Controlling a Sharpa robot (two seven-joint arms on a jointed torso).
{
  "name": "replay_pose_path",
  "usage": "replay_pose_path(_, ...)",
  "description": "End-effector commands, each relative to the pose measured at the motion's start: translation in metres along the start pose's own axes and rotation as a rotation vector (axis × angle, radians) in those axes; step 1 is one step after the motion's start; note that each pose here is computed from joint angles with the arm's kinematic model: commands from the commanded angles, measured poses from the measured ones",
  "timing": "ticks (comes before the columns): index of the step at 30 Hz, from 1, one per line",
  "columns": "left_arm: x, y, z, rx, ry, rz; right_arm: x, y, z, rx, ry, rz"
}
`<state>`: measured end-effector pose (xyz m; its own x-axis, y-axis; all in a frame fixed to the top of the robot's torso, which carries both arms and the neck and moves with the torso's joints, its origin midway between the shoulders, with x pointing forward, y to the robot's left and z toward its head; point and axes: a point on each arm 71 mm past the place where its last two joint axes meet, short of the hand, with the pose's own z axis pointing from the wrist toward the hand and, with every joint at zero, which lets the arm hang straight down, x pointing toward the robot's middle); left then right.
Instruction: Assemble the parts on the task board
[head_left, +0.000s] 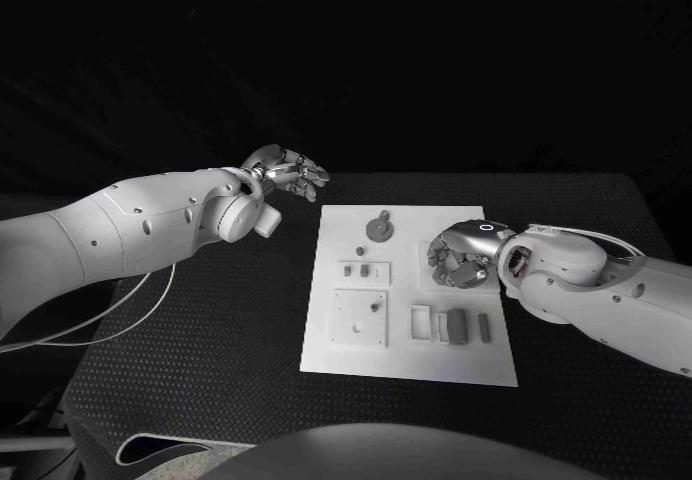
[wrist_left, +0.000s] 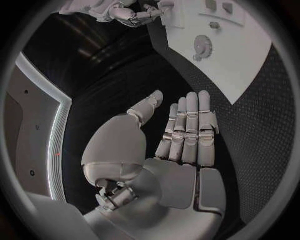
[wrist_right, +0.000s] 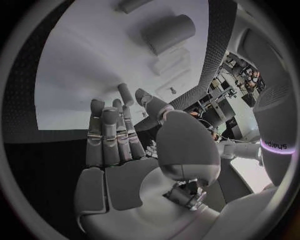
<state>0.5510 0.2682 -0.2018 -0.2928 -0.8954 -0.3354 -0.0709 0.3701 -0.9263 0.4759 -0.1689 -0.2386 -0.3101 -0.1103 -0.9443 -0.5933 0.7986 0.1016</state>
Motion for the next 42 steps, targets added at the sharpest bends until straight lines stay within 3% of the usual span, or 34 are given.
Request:
replay_pose_path(1, 0.0016, -0.0020, 0.0002, 0.011, 0.015, -0.008, 0.001, 0.003, 0.001, -0.017, -0.005, -0.012)
replay_pose_path(34, 0.0031, -0.0016, 0.0005, 0.004, 0.031, -0.011, 0.006, -0.008, 0.004, 0.027, 0.007, -0.046)
replay_pose_path(42, 0.0034, -0.0017, 0.0004, 0.004, 0.033, -0.011, 0.004, -0.002, 0.004, 0.003, -0.037, -0.043)
